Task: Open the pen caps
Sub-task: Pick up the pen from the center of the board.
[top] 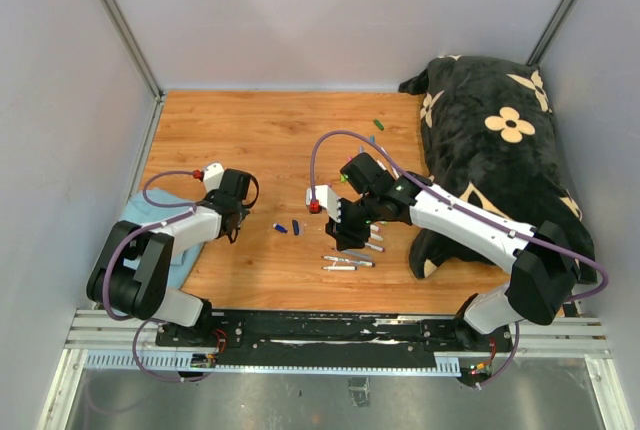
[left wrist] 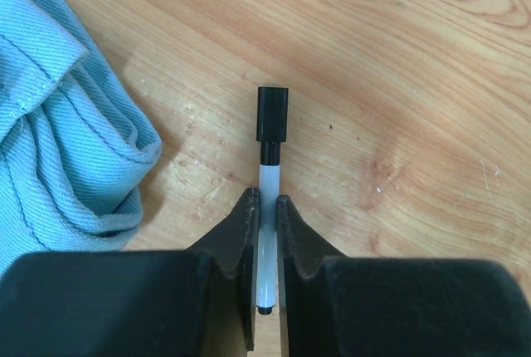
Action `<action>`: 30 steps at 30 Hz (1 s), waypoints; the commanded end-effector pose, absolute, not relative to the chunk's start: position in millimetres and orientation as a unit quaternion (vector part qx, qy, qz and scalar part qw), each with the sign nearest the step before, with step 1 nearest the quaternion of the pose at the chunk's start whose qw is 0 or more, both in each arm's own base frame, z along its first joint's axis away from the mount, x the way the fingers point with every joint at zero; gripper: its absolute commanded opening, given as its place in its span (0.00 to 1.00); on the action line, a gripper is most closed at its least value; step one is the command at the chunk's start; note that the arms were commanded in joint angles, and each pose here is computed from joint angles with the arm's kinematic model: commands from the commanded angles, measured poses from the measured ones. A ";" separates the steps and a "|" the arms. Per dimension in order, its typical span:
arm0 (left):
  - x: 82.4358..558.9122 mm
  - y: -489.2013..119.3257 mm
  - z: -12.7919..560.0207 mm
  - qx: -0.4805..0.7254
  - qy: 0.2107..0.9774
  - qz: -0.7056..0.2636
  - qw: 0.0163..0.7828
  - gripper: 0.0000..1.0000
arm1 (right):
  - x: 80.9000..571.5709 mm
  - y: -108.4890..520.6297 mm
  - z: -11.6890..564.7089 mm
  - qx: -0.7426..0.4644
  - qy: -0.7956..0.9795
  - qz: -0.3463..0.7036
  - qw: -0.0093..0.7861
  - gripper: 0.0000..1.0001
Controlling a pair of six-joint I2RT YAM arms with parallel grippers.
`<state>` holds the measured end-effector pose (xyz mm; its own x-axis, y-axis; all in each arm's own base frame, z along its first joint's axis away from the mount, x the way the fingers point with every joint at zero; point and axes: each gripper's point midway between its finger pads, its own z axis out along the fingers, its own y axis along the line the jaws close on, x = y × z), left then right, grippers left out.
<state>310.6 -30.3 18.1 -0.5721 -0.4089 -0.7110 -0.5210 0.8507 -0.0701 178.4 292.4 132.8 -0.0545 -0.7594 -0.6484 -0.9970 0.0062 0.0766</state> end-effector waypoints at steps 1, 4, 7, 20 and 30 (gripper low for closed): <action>290.5 -29.7 -0.7 -0.253 0.904 0.081 0.334 0.08 | 176.7 285.6 135.1 -0.652 0.672 0.276 0.218 0.39; 291.1 -31.0 2.0 -0.247 0.905 0.076 0.337 0.01 | 176.3 286.0 135.8 -0.651 0.672 0.279 0.218 0.39; 291.2 -30.7 8.3 -0.248 0.903 0.072 0.345 0.00 | 175.8 285.8 137.2 -0.648 0.672 0.284 0.218 0.39; 292.6 -64.7 59.1 -0.228 0.877 -0.073 0.417 0.00 | 179.4 284.8 152.7 -0.617 0.679 0.324 0.229 0.42; 282.5 -133.1 136.6 -0.157 0.799 -0.304 0.495 0.00 | 194.1 276.7 164.5 -0.580 0.694 0.338 0.258 0.44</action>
<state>285.5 -94.7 97.1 -0.4894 -0.5199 -0.7002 -0.1705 0.8444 -0.5078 193.4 279.4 155.7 -0.1592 -0.6699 -0.7252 -0.9864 0.0770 0.1453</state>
